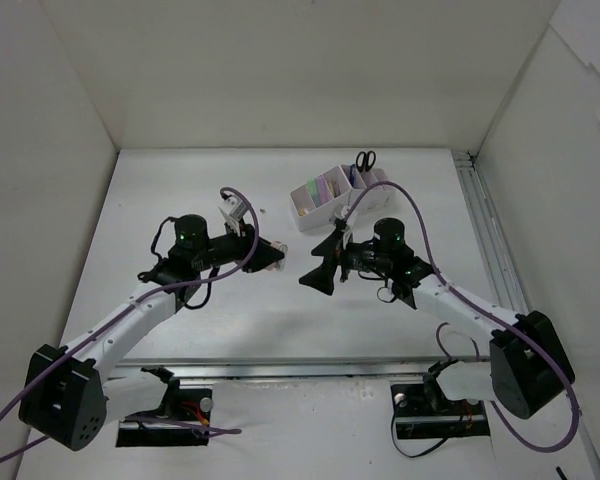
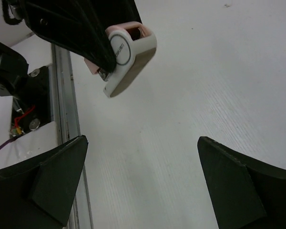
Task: Sort the stationery into containers
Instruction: Pick up the stapler from the center of the board, then place the stapler in the storage box.
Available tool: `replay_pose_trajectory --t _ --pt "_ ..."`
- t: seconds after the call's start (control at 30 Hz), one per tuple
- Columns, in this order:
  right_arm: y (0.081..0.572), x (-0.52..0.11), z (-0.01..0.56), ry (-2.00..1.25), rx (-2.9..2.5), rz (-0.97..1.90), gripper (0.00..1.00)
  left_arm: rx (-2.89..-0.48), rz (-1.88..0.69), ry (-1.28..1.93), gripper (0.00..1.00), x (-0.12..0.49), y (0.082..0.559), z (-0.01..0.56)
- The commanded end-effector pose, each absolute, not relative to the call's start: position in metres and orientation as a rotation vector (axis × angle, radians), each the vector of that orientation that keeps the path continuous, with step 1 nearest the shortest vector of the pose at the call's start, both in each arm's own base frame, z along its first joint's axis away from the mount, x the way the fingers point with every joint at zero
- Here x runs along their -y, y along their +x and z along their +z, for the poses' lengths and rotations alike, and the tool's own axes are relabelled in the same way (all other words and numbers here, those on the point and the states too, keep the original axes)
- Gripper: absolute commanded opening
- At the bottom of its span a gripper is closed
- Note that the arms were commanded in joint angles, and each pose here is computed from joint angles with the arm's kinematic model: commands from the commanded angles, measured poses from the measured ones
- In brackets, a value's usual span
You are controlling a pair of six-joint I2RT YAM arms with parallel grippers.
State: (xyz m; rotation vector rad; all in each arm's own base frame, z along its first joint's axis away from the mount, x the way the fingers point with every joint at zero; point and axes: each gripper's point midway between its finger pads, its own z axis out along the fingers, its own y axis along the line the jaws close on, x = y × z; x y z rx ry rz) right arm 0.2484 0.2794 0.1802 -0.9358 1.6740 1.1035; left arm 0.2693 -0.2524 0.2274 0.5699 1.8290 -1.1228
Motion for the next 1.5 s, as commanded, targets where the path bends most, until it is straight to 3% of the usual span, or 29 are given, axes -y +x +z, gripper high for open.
replay_pose_trajectory --t 0.0,0.33,0.47,0.57,0.6,0.67,0.8,0.97,1.0,1.03,1.07,1.13,1.17,1.33,1.47 --pt "0.249 -0.313 0.234 -0.997 -1.443 1.23 0.98 -1.511 -1.273 0.765 0.0 0.276 0.252 0.284" --pt "0.264 -0.347 0.252 -0.857 -1.357 1.357 0.98 -1.451 -1.331 0.804 0.0 0.289 0.257 0.291" --pt "0.269 -0.351 0.261 -0.796 -1.3 1.407 0.89 -1.442 -1.312 0.809 0.0 0.288 0.258 0.291" --pt "0.268 -0.355 0.269 -0.804 -1.267 1.458 0.67 -1.447 -1.295 0.793 0.0 0.286 0.258 0.291" --pt "0.266 -0.355 0.274 -0.809 -1.238 1.471 0.45 -1.461 -1.285 0.785 0.0 0.285 0.259 0.289" --pt "0.263 -0.356 0.272 -0.807 -1.238 1.51 0.24 -1.482 -1.253 0.753 0.0 0.282 0.264 0.288" --pt "0.26 -0.356 0.272 -0.781 -1.22 1.552 0.14 -1.512 -1.184 0.718 0.01 0.277 0.274 0.287" --pt "0.264 -0.351 0.273 -0.755 -1.204 1.568 0.0 -1.552 -1.131 0.705 0.23 0.273 0.279 0.285" --pt "0.265 -0.35 0.273 -0.749 -1.206 1.566 0.0 -1.556 -1.127 0.704 0.46 0.272 0.279 0.284" --pt "0.266 -0.35 0.274 -0.745 -1.206 1.566 0.0 -1.561 -1.109 0.692 0.6 0.271 0.281 0.284" --pt "0.268 -0.348 0.275 -0.744 -1.204 1.561 0.0 -1.575 -1.098 0.687 0.65 0.269 0.281 0.284" --pt "0.27 -0.345 0.277 -0.734 -1.208 1.558 0.0 -1.584 -1.069 0.665 0.93 0.265 0.283 0.286" --pt "0.279 -0.34 0.274 -0.706 -1.241 1.546 0.0 -1.598 -1.051 0.661 0.99 0.263 0.284 0.284" --pt "0.327 -0.306 0.254 -0.538 -1.418 1.423 0.0 -1.631 -0.859 0.539 1.0 0.236 0.298 0.296" --pt "0.385 -0.246 0.253 -0.388 -1.554 1.072 0.0 -1.689 -0.691 0.413 1.0 0.205 0.306 0.296"
